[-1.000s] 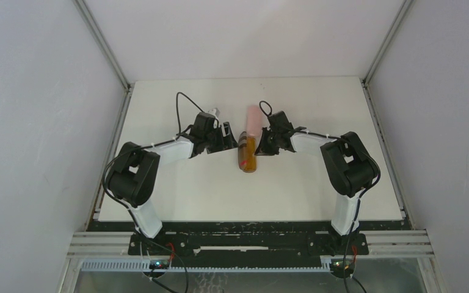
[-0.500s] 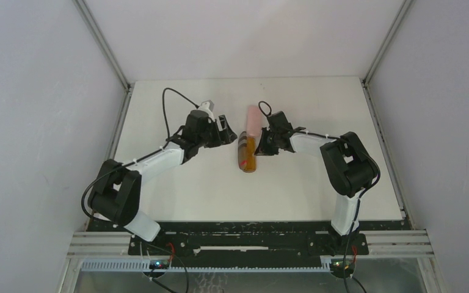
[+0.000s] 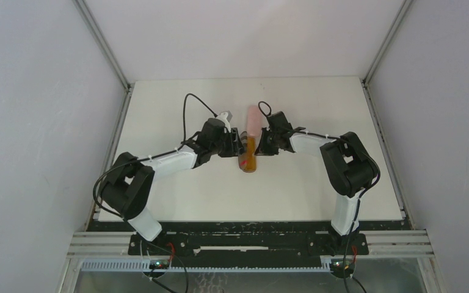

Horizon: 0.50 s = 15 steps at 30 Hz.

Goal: Organize the sunglasses
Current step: Close the sunglasses case at the center of the board.

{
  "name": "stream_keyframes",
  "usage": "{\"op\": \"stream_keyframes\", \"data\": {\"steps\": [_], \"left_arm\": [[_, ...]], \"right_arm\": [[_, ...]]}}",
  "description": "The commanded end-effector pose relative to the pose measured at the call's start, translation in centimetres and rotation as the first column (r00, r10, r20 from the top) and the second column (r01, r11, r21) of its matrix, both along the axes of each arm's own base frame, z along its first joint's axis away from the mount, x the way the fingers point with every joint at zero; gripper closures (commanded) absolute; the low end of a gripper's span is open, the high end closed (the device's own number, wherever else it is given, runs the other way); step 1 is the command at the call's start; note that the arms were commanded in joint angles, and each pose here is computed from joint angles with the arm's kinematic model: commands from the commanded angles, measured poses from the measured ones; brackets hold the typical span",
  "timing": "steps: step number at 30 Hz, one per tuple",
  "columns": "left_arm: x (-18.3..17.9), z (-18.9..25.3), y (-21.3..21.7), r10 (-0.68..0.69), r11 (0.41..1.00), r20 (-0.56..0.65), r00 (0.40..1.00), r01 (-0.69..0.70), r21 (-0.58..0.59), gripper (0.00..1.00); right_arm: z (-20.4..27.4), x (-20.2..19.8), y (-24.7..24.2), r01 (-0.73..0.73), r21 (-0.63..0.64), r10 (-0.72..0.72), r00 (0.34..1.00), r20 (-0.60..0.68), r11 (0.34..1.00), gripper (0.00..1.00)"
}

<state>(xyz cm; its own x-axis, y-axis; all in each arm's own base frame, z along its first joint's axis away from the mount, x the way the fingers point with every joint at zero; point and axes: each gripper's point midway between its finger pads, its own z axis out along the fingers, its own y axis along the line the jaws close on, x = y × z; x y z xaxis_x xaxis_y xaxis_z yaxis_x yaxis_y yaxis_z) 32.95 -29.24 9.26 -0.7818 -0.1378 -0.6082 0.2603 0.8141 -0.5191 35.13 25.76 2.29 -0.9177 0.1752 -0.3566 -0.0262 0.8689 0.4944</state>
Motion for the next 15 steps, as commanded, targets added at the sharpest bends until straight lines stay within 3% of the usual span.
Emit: {"op": "stream_keyframes", "data": {"steps": [1,15], "left_arm": [[1.6,1.2,-0.4,0.005,1.000,0.052,0.999,-0.005,-0.004,0.50],[3.0,1.7,-0.4,0.031,0.999,0.064,0.997,-0.030,-0.013,0.59]], "right_arm": [[1.1,0.5,0.0,-0.006,0.000,0.006,0.999,0.044,1.000,0.99],[1.4,0.4,0.0,-0.013,0.000,0.013,0.999,0.048,1.000,0.99]]}}
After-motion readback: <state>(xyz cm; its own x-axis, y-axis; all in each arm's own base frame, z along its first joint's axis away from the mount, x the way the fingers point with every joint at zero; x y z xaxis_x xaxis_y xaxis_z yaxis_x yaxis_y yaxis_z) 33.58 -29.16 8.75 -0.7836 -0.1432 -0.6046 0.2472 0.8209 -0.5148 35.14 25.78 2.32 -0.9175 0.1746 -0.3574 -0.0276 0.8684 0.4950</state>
